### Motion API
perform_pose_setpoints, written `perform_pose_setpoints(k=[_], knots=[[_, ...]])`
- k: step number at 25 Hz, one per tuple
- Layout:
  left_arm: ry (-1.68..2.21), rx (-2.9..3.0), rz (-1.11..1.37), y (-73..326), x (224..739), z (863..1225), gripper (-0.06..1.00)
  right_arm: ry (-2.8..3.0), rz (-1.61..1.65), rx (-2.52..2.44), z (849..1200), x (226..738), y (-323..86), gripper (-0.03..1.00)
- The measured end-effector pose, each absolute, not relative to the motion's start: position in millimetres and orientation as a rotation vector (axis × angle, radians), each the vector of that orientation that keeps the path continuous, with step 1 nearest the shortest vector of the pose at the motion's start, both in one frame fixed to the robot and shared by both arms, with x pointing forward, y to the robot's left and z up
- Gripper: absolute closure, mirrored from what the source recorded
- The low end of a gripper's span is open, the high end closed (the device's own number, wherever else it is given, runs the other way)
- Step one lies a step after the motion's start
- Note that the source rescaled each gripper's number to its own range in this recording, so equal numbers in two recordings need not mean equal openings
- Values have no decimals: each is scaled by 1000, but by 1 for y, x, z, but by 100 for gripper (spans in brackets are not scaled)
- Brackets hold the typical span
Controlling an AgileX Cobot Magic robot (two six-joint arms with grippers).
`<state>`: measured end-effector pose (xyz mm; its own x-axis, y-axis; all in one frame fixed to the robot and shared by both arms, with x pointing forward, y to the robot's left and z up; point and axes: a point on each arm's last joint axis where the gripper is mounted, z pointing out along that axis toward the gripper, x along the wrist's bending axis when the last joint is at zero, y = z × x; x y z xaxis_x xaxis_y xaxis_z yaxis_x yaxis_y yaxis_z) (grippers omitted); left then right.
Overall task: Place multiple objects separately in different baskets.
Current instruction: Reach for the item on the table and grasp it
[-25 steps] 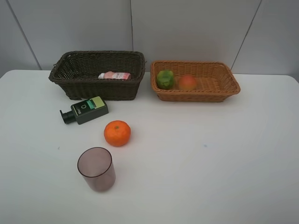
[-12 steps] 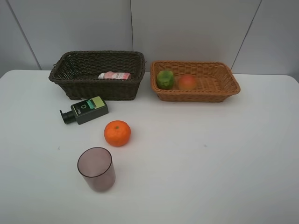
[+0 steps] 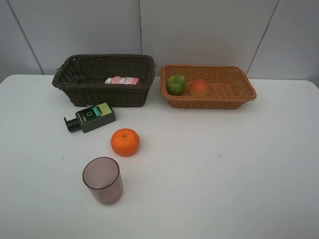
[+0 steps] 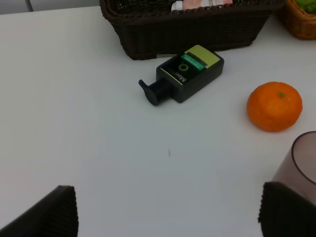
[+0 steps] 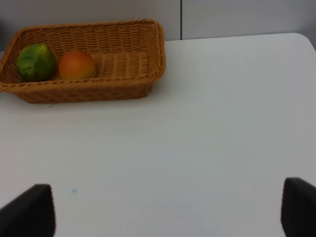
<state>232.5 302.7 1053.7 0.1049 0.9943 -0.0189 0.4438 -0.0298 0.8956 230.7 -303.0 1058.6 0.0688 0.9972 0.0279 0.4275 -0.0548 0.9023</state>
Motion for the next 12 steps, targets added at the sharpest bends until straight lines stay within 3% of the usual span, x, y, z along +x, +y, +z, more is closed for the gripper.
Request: perform_pose_setpoints(k=[12], knots=[[1484,1630,848,302,240,1054,-1,1458,951,1590,1059,231,-303,-3]])
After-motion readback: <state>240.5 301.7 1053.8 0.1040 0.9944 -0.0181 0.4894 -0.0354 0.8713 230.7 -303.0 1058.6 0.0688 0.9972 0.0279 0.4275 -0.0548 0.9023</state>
